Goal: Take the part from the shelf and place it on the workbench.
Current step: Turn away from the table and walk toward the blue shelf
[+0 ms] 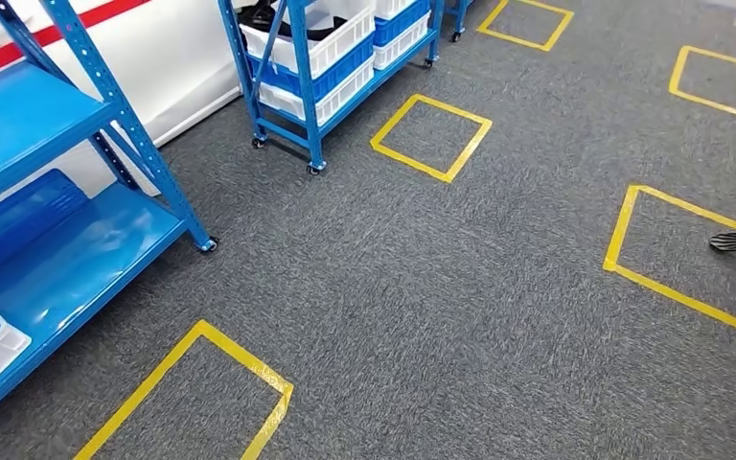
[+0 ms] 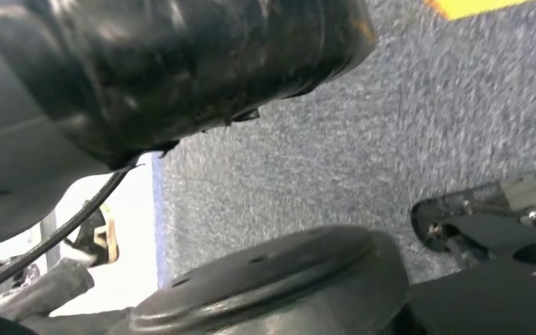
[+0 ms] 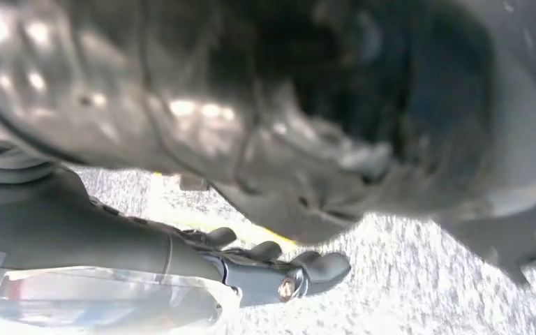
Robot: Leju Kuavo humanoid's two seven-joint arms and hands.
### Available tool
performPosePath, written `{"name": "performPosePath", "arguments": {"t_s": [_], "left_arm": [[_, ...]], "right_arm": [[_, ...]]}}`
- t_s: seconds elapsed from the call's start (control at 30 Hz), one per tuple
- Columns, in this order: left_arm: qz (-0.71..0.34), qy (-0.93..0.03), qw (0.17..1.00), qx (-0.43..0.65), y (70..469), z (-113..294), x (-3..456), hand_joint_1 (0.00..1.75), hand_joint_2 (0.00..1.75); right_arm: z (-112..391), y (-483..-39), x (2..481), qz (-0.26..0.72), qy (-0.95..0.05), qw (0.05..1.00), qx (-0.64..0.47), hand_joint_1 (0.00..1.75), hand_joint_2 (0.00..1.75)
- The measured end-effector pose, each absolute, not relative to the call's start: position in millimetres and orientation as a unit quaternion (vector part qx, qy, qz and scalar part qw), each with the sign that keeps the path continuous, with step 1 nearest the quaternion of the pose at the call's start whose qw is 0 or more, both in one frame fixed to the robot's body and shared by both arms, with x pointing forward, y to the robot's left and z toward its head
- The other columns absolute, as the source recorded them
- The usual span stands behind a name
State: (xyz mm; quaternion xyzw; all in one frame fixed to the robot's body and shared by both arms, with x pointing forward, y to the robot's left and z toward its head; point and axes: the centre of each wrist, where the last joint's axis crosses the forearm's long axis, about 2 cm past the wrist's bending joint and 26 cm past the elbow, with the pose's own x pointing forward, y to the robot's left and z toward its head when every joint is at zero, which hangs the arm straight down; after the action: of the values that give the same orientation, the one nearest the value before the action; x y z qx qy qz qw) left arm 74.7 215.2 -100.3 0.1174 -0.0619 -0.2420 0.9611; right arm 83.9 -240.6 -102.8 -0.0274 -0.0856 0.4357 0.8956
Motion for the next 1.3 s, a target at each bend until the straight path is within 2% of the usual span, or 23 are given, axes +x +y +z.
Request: {"name": "performPosePath", "arguments": {"t_s": [1.3], "left_arm": [[-0.244, -0.063, 0.961, 0.118, 214.5, -100.2, 74.6, 0.0, 0.0]], "right_arm": [[-102.7, -239.7, 83.6, 0.442, -0.089, 0.892, -0.025, 0.0, 0.0]]}}
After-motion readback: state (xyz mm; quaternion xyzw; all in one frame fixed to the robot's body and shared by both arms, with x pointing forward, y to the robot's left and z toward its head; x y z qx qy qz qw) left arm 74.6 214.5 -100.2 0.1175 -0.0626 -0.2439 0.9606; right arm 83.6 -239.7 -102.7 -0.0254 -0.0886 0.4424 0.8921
